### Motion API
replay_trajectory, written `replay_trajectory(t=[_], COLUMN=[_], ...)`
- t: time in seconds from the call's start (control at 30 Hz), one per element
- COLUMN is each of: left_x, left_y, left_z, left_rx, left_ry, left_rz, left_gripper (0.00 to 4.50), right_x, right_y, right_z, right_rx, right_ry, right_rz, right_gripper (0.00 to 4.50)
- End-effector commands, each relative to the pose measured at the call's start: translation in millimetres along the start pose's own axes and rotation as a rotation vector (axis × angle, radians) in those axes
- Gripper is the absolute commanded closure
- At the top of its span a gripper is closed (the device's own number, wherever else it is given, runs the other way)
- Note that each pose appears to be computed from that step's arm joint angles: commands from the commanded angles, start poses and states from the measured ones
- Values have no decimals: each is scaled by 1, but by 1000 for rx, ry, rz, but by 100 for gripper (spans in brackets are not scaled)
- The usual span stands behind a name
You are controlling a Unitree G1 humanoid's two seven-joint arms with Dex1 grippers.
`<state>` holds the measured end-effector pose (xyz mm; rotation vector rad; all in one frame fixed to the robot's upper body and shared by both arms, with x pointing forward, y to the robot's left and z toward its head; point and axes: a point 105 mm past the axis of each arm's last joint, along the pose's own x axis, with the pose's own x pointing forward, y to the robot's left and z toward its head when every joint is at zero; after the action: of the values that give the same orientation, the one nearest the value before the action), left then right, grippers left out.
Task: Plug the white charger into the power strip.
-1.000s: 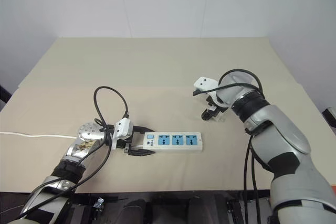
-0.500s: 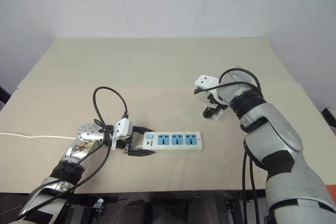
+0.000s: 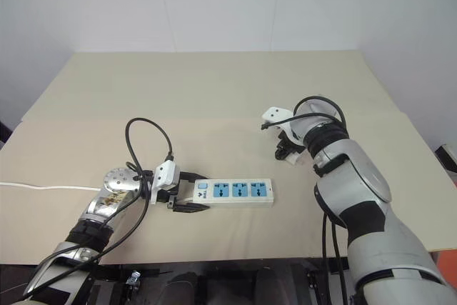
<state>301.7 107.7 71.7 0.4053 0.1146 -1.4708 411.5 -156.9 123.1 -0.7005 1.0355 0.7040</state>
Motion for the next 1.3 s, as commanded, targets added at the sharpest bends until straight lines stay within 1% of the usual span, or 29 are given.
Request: replay_trajectory(t=[0.03, 0.17, 0.23, 0.27, 0.3, 0.4, 0.43, 0.47, 0.5, 0.53, 0.57, 0.63, 0.7, 0.77, 0.83, 0.9, 0.97, 1.03, 1.17, 1.3], left_x=[-3, -3, -3, -3, -3, -4, -5, -6, -6, -7, -7, -9, -10, -11, -13, -14, -15, -16, -17, -19], left_y=[0, 1, 1, 1, 1, 2, 3, 3, 3, 4, 4, 4, 4, 5, 5, 6, 7, 7, 7, 6], left_z=[-1, -2, -2, -2, -3, -3, -3, -3, -3, -3, -3, -3, -4, -4, -4, -4, -4, -4, -4, -5], left_rx=[3, 2, 3, 3, 4, 5, 5, 5, 5, 5, 5, 4, 3, 3, 3, 4, 3, 3, 2, 0], left_ry=[14, 19, 23, 24, 27, 33, 34, 35, 36, 39, 40, 44, 49, 52, 54, 59, 62, 63, 68, 71], left_rz=[12, 11, 8, 8, 8, 8, 8, 9, 10, 9, 9, 7, 5, 5, 4, 5, 7, 8, 12, 15], left_gripper=[121, 121, 121, 121, 121, 121, 121, 121, 121, 121, 121, 121, 121, 121, 121, 121, 121, 121, 121, 121], right_x=[-12, -21, -32, -39, -50, -94, -108, -120, -128, -133, -135, -134, -126, -118, -109, -99, -89, -77, -54, -43], right_y=[-2, -2, -4, -3, 0, 17, 25, 33, 37, 45, 52, 66, 78, 93, 105, 115, 124, 132, 148, 155], right_z=[10, 14, 22, 30, 42, 74, 80, 82, 82, 79, 74, 63, 54, 45, 40, 40, 42, 44, 49, 55], right_rx=[-40, -62, -76, -88, -92, -131, -145, -161, -169, -182, -186, -199, -187, -218, -244, -234, -277, -282, -295, -290], right_ry=[-25, -51, -114, -178, -271, -620, -742, -856, -926, -1023, -1084, -1164, -1199, -1247, -1262, -1278, -1293, -1303, -1298, -1301], right_rz=[-10, -12, -30, -30, -16, 45, 74, 88, 91, 90, 99, 130, 164, 211, 258, 275, 265, 274, 305, 327], right_gripper=[338, 338, 338, 338, 338, 338, 338, 338, 338, 338, 338, 338, 338, 338, 338, 338, 338, 338, 338, 338])
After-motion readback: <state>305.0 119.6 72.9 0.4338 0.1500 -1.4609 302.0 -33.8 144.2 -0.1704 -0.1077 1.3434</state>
